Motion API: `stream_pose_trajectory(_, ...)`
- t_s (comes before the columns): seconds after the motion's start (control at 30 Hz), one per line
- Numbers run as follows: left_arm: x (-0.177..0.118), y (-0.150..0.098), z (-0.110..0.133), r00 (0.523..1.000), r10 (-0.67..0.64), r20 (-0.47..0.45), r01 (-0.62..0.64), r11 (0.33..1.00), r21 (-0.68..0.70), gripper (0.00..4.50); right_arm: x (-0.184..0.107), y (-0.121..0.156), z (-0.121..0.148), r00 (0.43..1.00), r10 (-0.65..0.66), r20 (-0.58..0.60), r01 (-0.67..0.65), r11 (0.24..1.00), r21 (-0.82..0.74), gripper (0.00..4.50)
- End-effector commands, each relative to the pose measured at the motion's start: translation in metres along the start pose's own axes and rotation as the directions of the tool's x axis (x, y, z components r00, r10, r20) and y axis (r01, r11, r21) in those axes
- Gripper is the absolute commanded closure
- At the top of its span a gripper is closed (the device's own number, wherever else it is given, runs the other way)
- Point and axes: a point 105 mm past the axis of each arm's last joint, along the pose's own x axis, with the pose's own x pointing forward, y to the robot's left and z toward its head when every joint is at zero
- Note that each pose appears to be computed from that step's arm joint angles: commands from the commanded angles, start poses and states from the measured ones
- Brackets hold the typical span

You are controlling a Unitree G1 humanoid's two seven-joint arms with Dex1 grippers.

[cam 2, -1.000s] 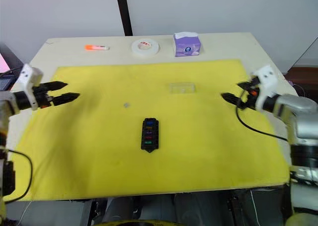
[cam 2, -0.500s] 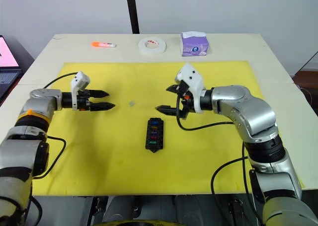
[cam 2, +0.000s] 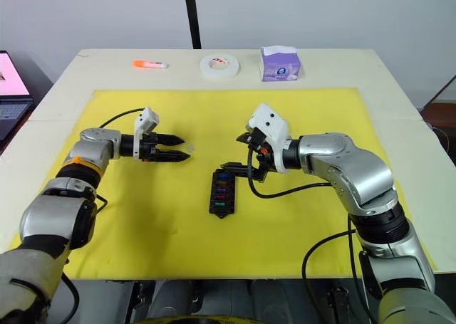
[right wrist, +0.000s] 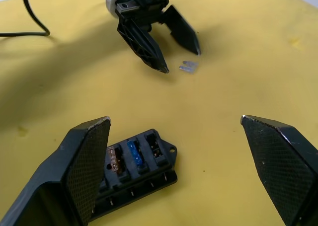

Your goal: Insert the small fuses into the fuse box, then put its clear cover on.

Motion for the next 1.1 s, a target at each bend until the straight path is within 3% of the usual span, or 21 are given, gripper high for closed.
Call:
stream_pose_trajectory(0.03, 0.009, -0.008, -0.009, 0.998, -0.062, -0.022, 0.061, 0.996, -0.065, 2.0, -0.006, 0.0, 0.009, 0.999, -0.027, 0.036, 0.028, 0.999, -0.024, 0.0)
stream_pose_trajectory(0.07, 0.008, -0.009, -0.011, 0.997, -0.074, -0.026, 0.072, 0.994, -0.076, 2.28, -0.007, -0.001, 0.008, 0.999, -0.034, 0.033, 0.034, 0.999, -0.021, 0.0)
stream_pose_trajectory(0.4, 0.023, -0.011, -0.024, 0.999, -0.054, 0.002, 0.054, 0.98, -0.192, 2.28, -0.006, -0.008, 0.003, 0.997, -0.075, 0.024, 0.075, 0.997, -0.011, 0.0)
stream_pose_trajectory(0.47, 0.025, -0.012, -0.029, 0.999, -0.05, 0.012, 0.052, 0.971, -0.233, 2.66, -0.006, -0.009, 0.002, 0.996, -0.082, 0.019, 0.083, 0.996, -0.013, 0.0)
stream_pose_trajectory(0.6, 0.024, -0.011, -0.035, 0.999, -0.034, 0.03, 0.041, 0.956, -0.289, 4.05, -0.007, -0.011, 0.0, 0.995, -0.102, 0.009, 0.102, 0.995, -0.014, 0.0)
stream_pose_trajectory(0.67, 0.022, -0.011, -0.035, 0.999, -0.024, 0.049, 0.038, 0.949, -0.313, 4.47, -0.009, -0.012, -0.002, 0.994, -0.112, 0.003, 0.112, 0.994, -0.013, 0.0)
stream_pose_trajectory(0.93, 0.015, -0.007, -0.029, 0.993, 0.004, 0.115, 0.032, 0.949, -0.314, 4.47, -0.012, -0.016, -0.005, 0.992, -0.128, 0.002, 0.128, 0.992, -0.004, 0.0)
stream_pose_trajectory(1.03, 0.007, -0.005, -0.014, 0.984, 0.006, 0.181, 0.047, 0.956, -0.289, 4.47, -0.013, -0.017, 0.002, 0.991, -0.127, 0.041, 0.127, 0.992, 0.022, 0.0)
stream_pose_trajectory(1.1, -0.006, -0.004, 0.016, 0.956, -0.01, 0.292, 0.084, 0.967, -0.241, 4.47, -0.018, -0.022, 0.02, 0.984, -0.13, 0.122, 0.116, 0.986, 0.117, 0.0)
